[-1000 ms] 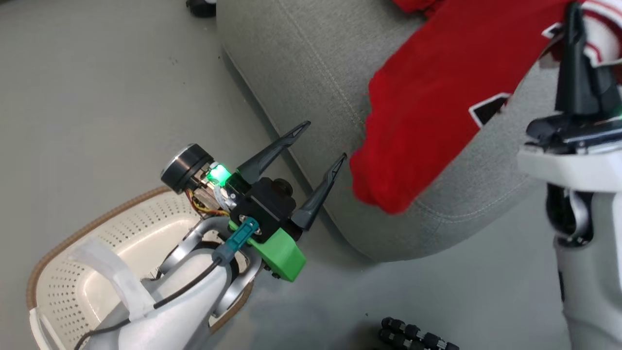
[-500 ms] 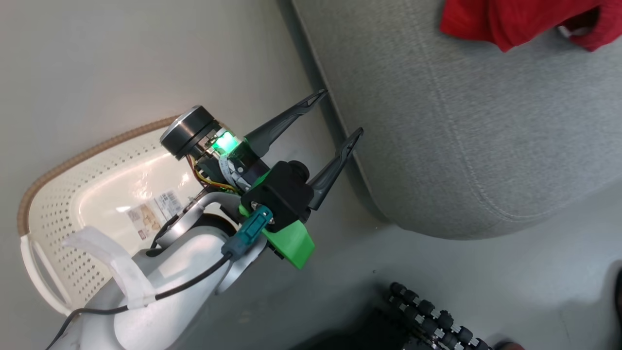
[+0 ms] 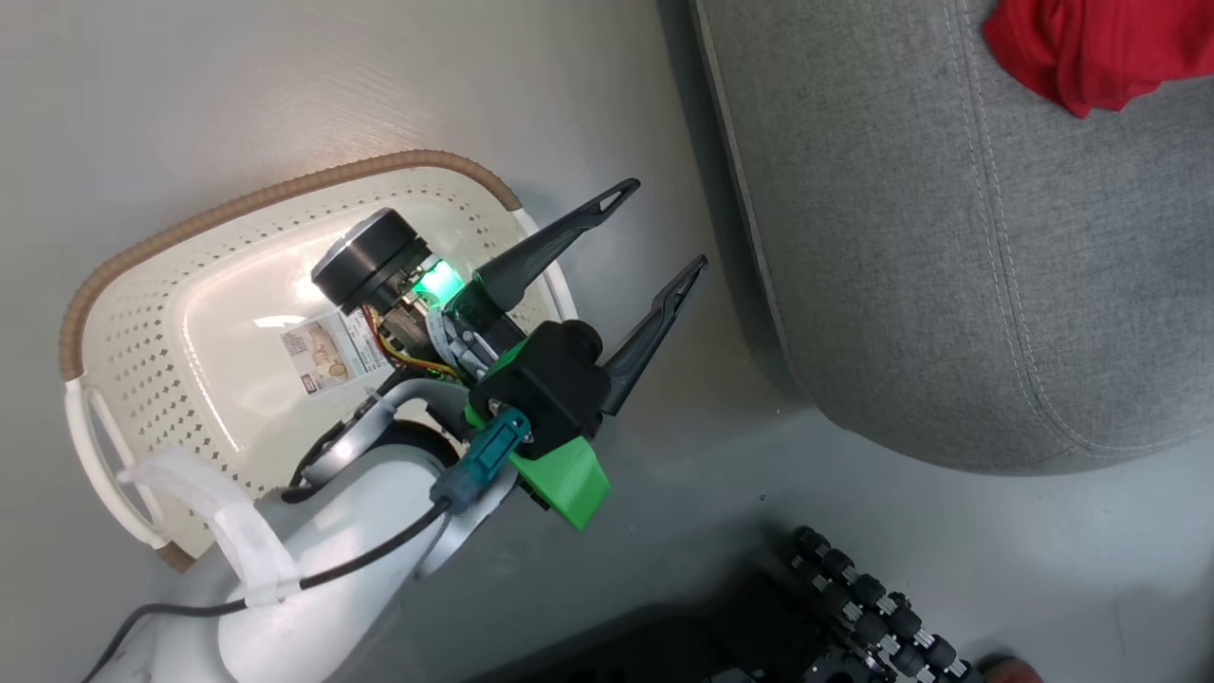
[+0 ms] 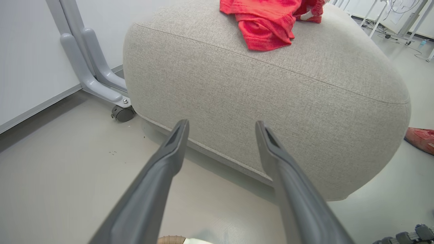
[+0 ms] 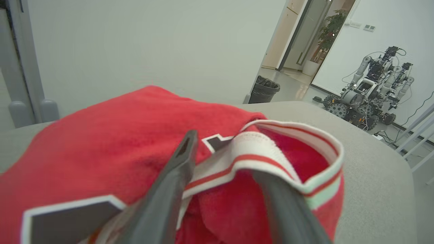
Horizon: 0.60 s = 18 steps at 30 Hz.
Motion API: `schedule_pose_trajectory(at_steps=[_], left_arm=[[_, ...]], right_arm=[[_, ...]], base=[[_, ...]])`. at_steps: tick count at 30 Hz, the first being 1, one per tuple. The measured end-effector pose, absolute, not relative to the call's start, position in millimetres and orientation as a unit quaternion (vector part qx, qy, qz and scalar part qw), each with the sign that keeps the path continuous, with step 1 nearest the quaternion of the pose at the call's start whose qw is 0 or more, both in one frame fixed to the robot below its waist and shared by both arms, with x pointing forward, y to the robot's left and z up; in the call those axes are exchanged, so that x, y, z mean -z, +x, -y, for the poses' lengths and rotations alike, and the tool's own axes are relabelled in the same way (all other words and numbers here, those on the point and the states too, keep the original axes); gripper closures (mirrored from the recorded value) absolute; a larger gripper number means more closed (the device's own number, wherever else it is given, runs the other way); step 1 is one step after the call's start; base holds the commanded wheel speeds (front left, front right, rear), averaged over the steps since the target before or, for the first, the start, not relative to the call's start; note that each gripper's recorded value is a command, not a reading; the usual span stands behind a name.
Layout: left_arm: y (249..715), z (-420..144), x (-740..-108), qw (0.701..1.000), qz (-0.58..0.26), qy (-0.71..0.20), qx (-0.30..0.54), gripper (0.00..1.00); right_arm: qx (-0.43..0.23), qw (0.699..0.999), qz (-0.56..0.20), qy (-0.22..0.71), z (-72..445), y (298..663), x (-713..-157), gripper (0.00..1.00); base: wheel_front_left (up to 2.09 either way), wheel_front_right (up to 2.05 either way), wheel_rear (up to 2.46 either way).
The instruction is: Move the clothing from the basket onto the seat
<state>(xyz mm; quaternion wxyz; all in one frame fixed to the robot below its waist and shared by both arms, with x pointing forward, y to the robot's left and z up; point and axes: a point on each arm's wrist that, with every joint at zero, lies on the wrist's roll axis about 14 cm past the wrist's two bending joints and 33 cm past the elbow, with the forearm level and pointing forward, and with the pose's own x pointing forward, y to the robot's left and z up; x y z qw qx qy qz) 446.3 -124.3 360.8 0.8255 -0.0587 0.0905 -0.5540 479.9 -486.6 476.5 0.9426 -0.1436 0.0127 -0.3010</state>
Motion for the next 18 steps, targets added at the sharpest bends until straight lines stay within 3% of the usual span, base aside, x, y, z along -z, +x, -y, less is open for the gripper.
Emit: schedule_pose_trajectory(at_steps=[7, 18], left_arm=[[444.3, 116.4, -377.0, 0.847, -0.097, -0.103, 0.513, 0.00], [467.2, 45.1, -402.1, 0.930, -0.085, -0.154, 0.324, 0.00]], right_arm=[[0.255, 0.954, -0.078, -0.139, 444.4, 449.4, -435.7, 0.00], [0.096, 0.992, -0.061, -0.063, 319.5, 433.2, -438.9, 0.00]], base=[[0.00, 0.00, 0.00], [0.00, 0.00, 0.00]])
